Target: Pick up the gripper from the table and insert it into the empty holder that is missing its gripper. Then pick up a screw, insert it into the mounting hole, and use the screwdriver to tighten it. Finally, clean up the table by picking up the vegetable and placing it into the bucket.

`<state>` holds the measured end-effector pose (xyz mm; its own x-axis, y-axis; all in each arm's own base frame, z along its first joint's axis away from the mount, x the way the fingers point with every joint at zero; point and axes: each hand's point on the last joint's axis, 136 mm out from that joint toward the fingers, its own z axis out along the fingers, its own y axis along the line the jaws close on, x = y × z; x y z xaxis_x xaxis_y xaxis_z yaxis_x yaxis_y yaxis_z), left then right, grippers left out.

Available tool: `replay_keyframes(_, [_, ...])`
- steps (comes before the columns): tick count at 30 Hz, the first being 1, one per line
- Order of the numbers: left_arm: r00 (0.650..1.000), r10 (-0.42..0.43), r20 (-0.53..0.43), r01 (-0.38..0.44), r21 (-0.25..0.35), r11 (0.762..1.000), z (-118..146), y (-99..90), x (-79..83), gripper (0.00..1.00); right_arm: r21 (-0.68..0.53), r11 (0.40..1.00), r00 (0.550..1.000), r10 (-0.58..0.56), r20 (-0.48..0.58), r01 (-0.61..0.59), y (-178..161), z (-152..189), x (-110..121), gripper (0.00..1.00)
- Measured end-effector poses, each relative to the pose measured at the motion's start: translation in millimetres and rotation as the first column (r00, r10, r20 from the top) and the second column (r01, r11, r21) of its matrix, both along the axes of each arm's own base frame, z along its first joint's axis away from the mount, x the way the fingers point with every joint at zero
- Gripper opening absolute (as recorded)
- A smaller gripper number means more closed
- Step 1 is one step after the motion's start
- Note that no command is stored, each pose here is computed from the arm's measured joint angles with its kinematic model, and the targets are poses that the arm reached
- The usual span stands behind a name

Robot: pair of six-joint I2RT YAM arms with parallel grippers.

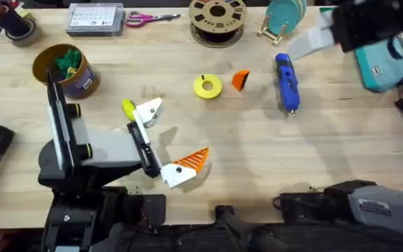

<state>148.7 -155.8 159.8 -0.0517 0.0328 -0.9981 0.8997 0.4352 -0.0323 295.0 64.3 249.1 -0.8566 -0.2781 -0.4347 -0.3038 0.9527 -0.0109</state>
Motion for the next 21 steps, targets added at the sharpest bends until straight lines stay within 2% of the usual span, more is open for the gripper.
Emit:
replay_keyframes(11, [1.000,0.000,0.000,0.000,0.000,1.000,0.0,0.0,0.0,0.985,-0.036,0.986,0.984,0.156,-0.090,-0.160,50.9,-14.8,38.5,0.996])
replay_keyframes(16, [1.000,0.000,0.000,0.000,0.000,1.000,0.0,0.0,0.0,0.985,-0.044,0.977,0.970,0.200,-0.137,-0.208,67.4,-31.2,39.7,0.996])
replay_keyframes(21, [1.000,0.000,0.000,0.000,0.000,1.000,0.0,0.0,0.0,0.985,-0.046,0.975,0.967,0.210,-0.145,-0.219,70.2,-33.4,38.0,0.996])
